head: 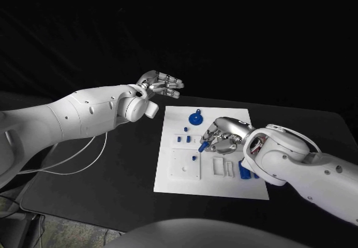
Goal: Assemble the parts on the task board
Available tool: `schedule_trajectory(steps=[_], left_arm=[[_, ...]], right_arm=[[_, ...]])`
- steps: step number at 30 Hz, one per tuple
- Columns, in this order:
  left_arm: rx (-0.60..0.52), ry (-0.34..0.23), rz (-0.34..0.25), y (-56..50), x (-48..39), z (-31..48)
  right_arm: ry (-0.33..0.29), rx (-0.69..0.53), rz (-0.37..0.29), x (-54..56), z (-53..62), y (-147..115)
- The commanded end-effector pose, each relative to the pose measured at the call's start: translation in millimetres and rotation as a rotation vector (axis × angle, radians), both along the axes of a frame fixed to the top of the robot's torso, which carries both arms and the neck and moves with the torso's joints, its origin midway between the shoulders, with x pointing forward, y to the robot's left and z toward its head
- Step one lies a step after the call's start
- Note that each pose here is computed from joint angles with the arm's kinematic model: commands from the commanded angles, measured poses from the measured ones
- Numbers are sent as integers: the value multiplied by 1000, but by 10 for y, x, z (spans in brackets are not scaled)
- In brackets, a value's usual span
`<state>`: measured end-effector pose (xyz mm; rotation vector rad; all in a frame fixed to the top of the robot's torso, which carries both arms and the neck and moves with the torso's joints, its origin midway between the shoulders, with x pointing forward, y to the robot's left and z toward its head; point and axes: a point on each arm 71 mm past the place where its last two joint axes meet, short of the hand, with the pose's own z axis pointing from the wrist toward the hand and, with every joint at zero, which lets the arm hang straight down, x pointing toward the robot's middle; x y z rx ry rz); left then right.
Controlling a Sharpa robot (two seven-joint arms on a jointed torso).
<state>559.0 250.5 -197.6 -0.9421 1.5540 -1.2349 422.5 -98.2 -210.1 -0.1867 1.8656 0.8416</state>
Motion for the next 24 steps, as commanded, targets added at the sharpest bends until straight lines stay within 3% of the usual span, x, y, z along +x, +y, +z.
schedule_trajectory(steps=[1,9,24], left_arm=[[-2,-8,-13,-27,1,8],[-1,-12,-14,-38,4,9],[-2,-10,-20,-50,3,6]], right_arm=[[-84,-32,48,-83,-3,120],[-141,-47,95,-255,-102,358],[-195,-107,139,-366,-333,570]])
